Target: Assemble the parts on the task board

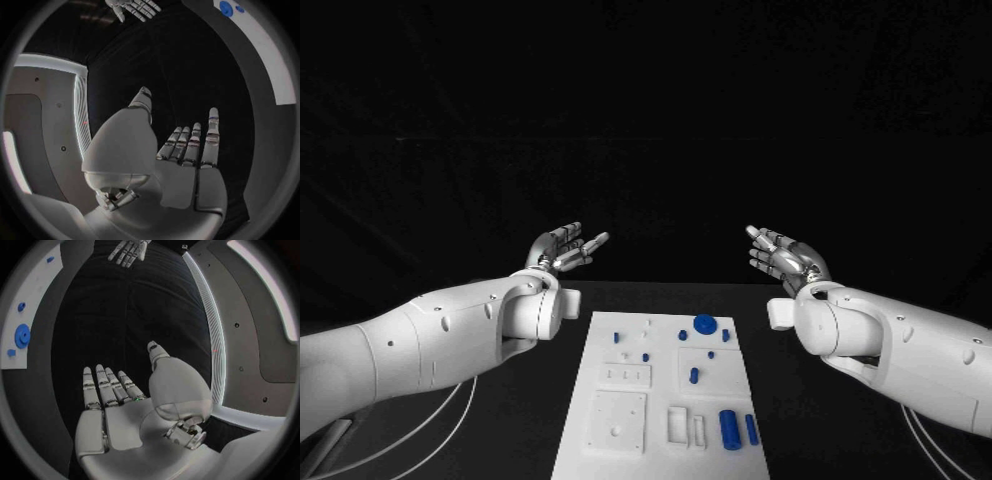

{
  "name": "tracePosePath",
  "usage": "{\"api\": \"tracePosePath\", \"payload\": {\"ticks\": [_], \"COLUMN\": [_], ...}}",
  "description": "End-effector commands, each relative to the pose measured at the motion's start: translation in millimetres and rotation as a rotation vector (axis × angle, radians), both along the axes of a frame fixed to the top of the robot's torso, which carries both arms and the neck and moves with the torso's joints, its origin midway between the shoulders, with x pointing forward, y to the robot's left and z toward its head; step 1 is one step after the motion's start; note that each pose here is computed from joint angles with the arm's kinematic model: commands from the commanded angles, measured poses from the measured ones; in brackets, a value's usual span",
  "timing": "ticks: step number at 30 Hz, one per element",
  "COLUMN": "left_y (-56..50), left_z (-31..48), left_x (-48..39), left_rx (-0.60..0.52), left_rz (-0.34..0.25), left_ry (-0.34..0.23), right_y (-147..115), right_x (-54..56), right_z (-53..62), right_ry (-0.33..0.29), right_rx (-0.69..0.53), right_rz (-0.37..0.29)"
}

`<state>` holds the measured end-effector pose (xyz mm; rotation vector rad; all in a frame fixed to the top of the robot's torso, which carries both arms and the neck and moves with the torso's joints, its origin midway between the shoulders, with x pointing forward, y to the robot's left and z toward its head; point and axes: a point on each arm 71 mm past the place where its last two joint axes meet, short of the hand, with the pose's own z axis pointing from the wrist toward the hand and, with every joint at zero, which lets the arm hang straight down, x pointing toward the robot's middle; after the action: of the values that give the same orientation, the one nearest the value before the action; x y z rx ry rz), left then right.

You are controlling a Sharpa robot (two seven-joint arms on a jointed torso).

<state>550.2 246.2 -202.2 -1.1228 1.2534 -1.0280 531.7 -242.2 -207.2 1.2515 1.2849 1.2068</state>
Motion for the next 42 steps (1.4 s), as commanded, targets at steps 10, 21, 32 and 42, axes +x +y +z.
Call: {"api": "tracePosePath", "payload": {"ticks": [10,21,32,42], "left_y": [9.2,7.3,3.9,-4.1], "left_z": [11.8,13.3,24.1,43.3], "left_x": [22.4,19.5,5.4,-17.0], "left_rx": [0.001,-0.008,0.015,-0.004], "left_rz": [-0.062,-0.112,-0.190,-0.275], "left_ry": [0.079,0.066,0.034,-0.002], "right_y": [-10.0,-13.2,9.6,44.6], "right_x": [23.2,29.9,30.2,22.1], "right_z": [4.6,7.2,7.4,9.5], "right_ry": [0.152,-0.008,-0.173,-0.311], "right_rx": [-0.029,-0.319,-0.749,-1.115], "right_rz": [0.264,0.234,0.391,0.495]}}
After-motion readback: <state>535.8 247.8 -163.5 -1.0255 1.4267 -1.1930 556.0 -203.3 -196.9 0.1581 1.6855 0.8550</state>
